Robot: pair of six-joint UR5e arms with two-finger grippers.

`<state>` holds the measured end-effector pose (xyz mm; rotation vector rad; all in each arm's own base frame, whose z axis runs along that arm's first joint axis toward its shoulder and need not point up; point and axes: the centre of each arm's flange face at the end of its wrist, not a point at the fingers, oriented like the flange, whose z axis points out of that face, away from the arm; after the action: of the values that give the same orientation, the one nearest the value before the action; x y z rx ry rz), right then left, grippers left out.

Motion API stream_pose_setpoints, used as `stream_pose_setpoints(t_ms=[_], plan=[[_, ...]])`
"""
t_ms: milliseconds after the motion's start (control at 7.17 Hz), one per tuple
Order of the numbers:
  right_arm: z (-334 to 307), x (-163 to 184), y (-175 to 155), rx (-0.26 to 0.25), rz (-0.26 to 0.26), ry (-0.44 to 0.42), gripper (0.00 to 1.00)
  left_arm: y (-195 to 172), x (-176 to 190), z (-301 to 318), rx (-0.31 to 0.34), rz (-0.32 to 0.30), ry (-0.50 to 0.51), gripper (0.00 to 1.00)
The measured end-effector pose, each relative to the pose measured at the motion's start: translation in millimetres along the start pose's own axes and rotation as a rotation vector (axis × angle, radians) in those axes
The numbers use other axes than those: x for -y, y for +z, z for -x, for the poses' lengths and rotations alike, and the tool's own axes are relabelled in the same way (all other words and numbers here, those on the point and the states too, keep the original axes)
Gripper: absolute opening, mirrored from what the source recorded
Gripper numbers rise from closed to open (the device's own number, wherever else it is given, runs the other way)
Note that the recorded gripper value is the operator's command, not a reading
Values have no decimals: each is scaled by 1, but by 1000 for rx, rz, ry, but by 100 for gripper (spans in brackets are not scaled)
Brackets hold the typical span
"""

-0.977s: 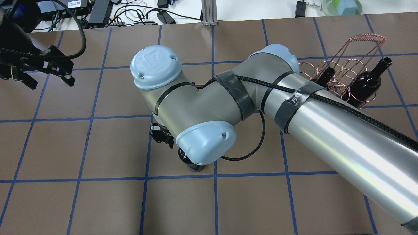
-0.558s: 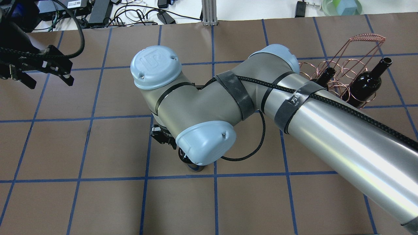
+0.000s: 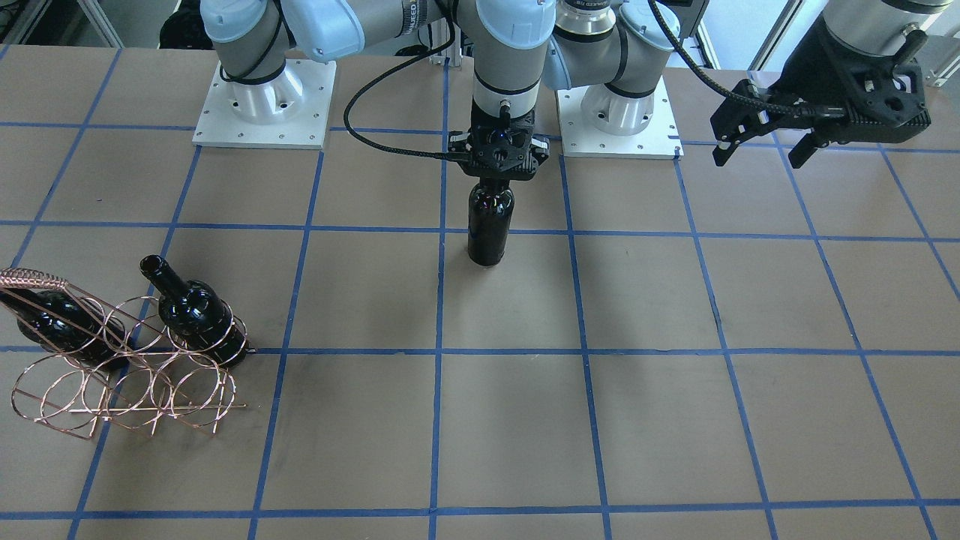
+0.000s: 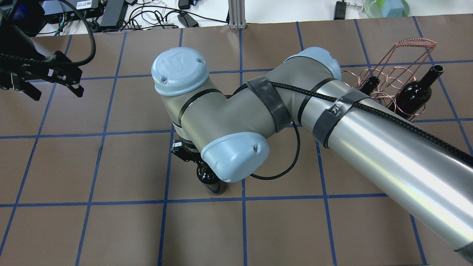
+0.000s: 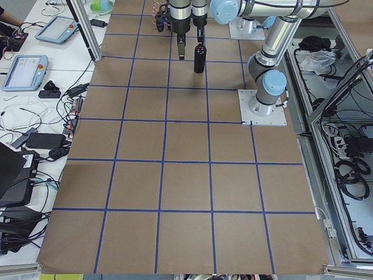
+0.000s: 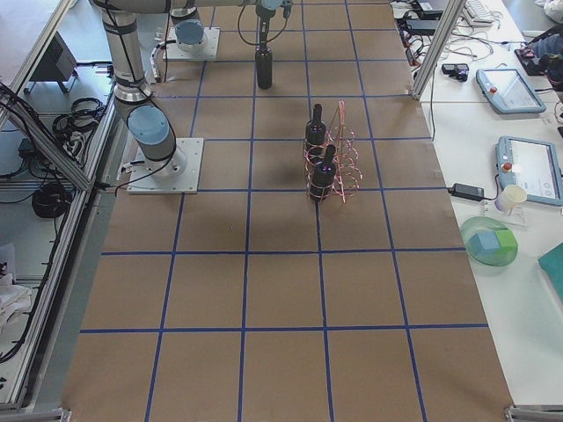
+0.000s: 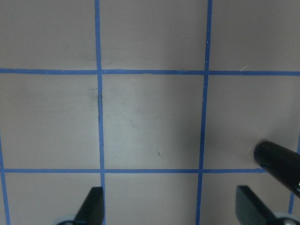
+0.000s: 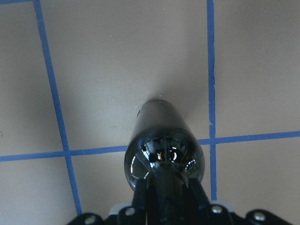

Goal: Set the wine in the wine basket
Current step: 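Lift the bottle with the right gripper and carry it toward the rack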

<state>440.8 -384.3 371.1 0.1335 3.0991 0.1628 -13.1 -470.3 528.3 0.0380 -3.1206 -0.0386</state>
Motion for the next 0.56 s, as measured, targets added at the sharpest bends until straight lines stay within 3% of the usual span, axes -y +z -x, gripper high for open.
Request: stream_pose_setpoints(t_ms=[279, 558], plan=[[-17, 10, -30, 15, -15, -9, 0, 0, 1, -1, 2, -1, 11, 100], [-62, 21, -81, 30, -47, -52, 0, 1, 2, 0, 1, 1, 15, 100]])
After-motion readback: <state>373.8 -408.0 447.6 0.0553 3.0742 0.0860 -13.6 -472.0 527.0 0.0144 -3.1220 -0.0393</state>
